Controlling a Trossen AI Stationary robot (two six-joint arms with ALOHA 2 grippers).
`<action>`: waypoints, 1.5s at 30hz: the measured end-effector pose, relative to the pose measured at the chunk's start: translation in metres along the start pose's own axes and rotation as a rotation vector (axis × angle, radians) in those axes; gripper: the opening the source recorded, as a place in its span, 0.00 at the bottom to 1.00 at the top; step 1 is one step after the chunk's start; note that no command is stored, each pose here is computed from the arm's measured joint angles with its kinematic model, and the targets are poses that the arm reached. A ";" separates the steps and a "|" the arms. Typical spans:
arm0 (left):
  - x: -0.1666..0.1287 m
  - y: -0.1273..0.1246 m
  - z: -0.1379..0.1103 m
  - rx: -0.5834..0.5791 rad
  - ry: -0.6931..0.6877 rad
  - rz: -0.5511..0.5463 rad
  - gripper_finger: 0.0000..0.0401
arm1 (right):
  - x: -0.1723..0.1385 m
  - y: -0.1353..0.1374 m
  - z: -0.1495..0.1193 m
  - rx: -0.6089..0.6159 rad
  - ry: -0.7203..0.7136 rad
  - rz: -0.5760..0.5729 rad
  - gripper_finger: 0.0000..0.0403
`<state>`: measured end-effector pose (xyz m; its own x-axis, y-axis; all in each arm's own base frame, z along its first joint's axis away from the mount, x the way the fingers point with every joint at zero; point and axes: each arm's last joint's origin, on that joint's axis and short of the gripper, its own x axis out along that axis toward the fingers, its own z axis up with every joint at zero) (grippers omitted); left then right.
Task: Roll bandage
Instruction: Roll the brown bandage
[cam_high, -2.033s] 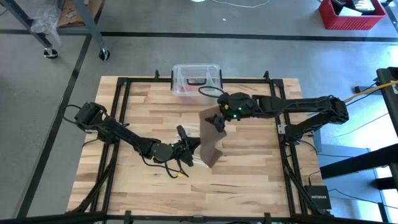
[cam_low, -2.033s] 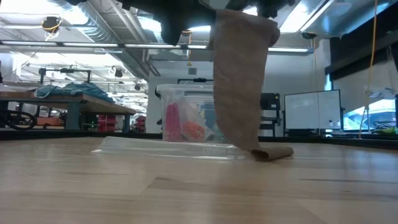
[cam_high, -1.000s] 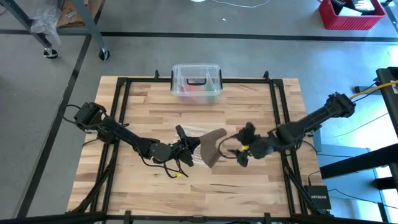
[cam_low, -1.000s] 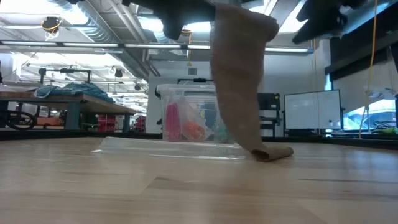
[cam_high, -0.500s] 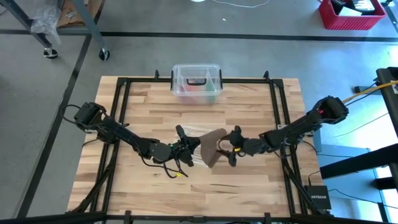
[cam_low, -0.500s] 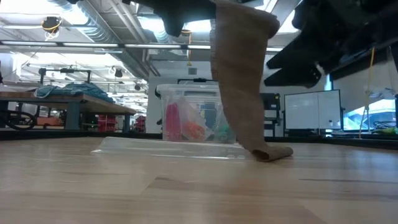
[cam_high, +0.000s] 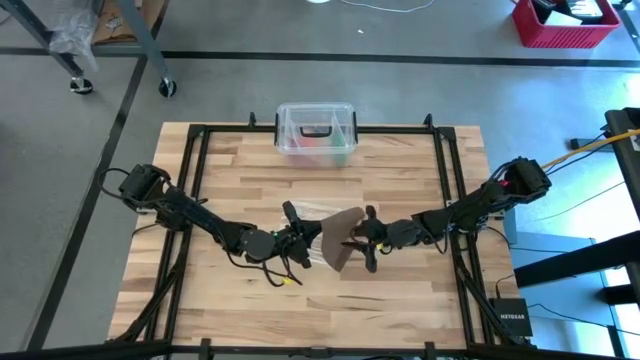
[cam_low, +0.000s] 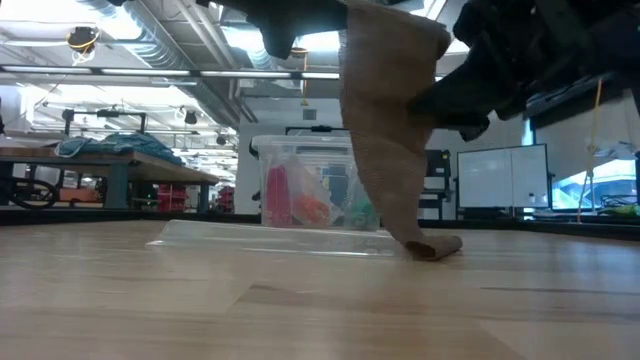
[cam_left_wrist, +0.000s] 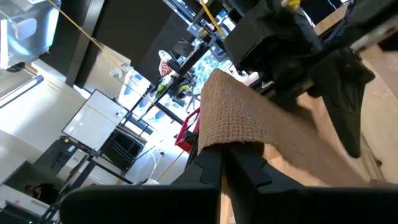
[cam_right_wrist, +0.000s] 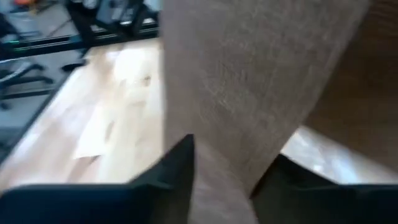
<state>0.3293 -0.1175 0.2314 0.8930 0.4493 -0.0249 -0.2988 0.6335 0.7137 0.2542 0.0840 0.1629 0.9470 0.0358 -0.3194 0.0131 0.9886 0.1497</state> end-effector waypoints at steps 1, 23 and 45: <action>0.000 0.000 0.000 0.000 0.000 0.000 0.00 | -0.001 0.004 0.001 0.003 -0.002 0.036 0.17; 0.000 -0.002 0.000 0.009 -0.015 -0.029 0.00 | -0.067 0.065 0.221 -0.500 -0.046 -0.353 0.03; -0.024 -0.005 0.047 0.128 -0.221 -0.259 0.00 | -0.048 -0.070 0.212 -0.174 0.424 -0.445 0.51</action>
<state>0.3248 -0.1613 0.2612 0.9890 0.1279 -0.0747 -0.0206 0.6181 0.7859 0.2756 -0.0182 0.3659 0.6528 -0.3642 -0.6643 0.2898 0.9302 -0.2251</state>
